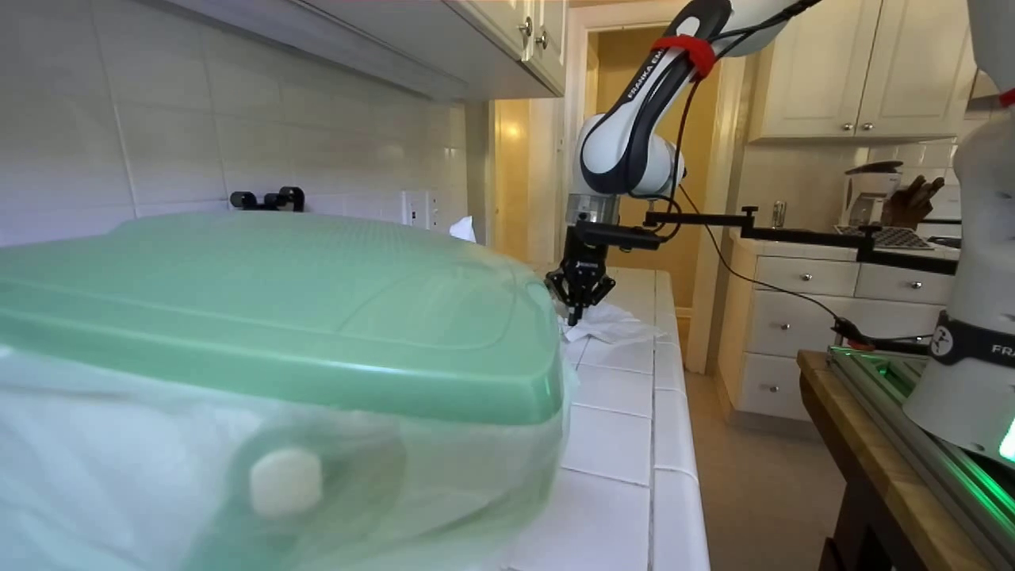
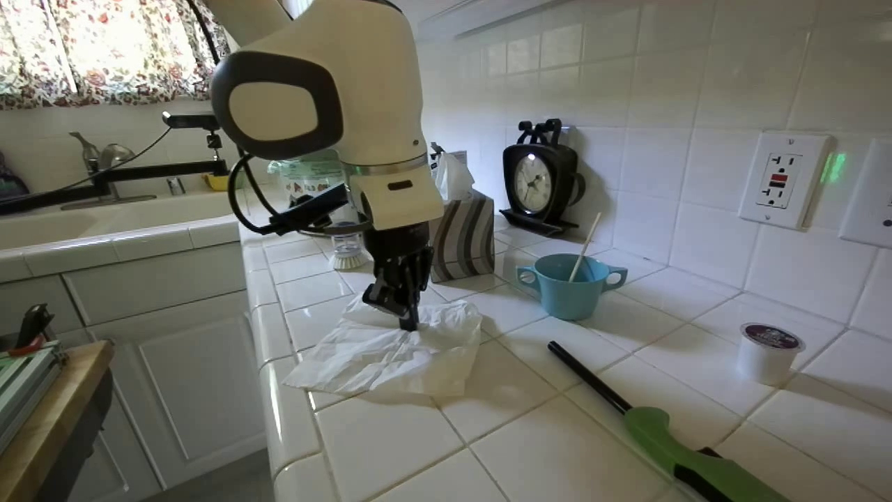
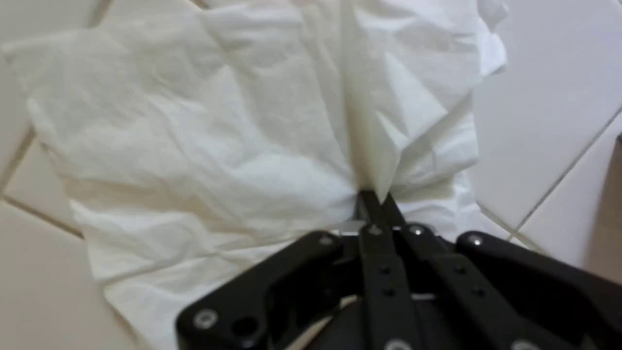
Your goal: Use the paper towel to clean the surface
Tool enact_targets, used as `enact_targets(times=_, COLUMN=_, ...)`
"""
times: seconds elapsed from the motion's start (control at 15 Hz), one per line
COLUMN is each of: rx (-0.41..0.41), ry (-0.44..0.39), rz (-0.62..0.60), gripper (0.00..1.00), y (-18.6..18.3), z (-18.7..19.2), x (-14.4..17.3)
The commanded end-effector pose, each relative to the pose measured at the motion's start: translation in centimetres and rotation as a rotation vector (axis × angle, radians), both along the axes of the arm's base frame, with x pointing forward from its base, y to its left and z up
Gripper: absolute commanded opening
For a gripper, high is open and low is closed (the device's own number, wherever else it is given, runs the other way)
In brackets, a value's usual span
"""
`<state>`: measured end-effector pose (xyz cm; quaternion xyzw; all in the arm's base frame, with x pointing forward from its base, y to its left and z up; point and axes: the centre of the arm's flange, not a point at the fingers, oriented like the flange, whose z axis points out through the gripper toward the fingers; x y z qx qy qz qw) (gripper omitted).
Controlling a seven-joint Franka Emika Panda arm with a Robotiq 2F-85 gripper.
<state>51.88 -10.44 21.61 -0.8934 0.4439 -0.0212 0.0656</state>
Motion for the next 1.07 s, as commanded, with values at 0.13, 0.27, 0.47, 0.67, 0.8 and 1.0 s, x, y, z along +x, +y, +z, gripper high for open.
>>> enact_targets(times=0.13, rx=-0.047, ry=-0.052, rz=0.126, gripper=0.0, y=3.6, z=-1.2, x=2.8)
enact_targets(times=0.27, rx=-0.03, ry=-0.057, rz=0.157, gripper=0.0, y=5.6, z=-1.2, x=2.6)
enact_targets(times=0.47, rx=0.041, ry=-0.023, rz=0.141, gripper=0.0, y=7.3, z=-1.4, x=1.0)
enact_targets(times=0.67, rx=0.058, ry=0.011, rz=0.073, gripper=0.0, y=6.1, z=-1.6, x=-0.5)
enact_targets(times=0.8, rx=0.069, ry=0.031, rz=0.026, gripper=0.0, y=4.4, z=-1.8, x=-1.2)
enact_targets(times=1.0, rx=0.066, ry=0.042, rz=-0.028, gripper=0.0, y=1.7, z=-2.0, x=-1.5)
